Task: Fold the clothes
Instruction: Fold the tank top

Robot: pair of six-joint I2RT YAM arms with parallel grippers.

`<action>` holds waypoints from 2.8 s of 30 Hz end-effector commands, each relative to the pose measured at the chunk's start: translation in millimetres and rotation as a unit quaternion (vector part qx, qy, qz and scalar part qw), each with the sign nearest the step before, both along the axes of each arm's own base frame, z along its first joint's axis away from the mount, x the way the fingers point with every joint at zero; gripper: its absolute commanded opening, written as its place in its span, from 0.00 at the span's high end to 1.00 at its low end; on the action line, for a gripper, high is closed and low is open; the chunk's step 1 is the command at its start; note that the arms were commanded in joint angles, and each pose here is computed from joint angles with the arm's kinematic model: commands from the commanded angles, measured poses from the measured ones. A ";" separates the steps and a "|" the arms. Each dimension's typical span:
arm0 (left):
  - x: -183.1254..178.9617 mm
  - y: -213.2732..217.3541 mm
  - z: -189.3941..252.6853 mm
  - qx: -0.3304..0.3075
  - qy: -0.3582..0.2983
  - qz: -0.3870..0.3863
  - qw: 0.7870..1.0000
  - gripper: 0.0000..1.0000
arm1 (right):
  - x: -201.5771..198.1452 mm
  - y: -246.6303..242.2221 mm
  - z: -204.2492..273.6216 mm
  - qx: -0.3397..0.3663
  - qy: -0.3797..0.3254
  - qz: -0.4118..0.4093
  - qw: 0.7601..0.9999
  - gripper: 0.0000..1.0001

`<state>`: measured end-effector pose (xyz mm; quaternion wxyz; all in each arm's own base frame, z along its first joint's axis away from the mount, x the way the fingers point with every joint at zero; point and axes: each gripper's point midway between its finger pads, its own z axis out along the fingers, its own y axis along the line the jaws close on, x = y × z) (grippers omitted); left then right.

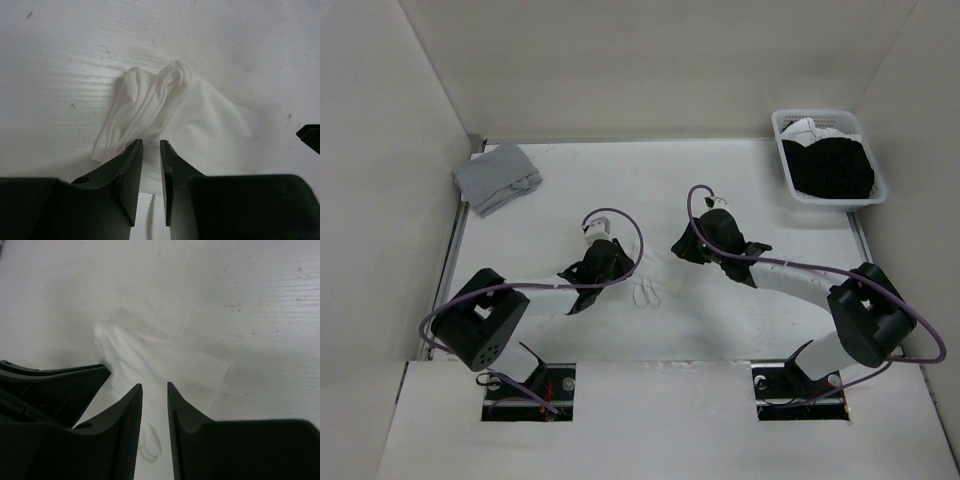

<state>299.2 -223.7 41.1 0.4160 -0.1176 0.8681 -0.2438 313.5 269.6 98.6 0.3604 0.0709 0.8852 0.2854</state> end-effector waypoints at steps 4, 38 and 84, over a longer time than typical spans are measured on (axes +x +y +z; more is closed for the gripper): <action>24.7 2.2 14.4 0.027 -0.043 0.028 0.998 0.78 | 13.8 -4.8 1.0 0.007 -0.032 -0.008 0.999 0.67; 8.2 34.7 -2.2 -0.025 0.033 0.058 0.997 0.99 | 22.2 -31.9 -59.0 0.003 0.033 -0.064 0.997 0.95; 95.0 -7.0 24.3 -0.072 -0.025 0.044 0.996 0.85 | -65.4 24.4 -68.2 0.010 0.053 0.041 0.998 0.93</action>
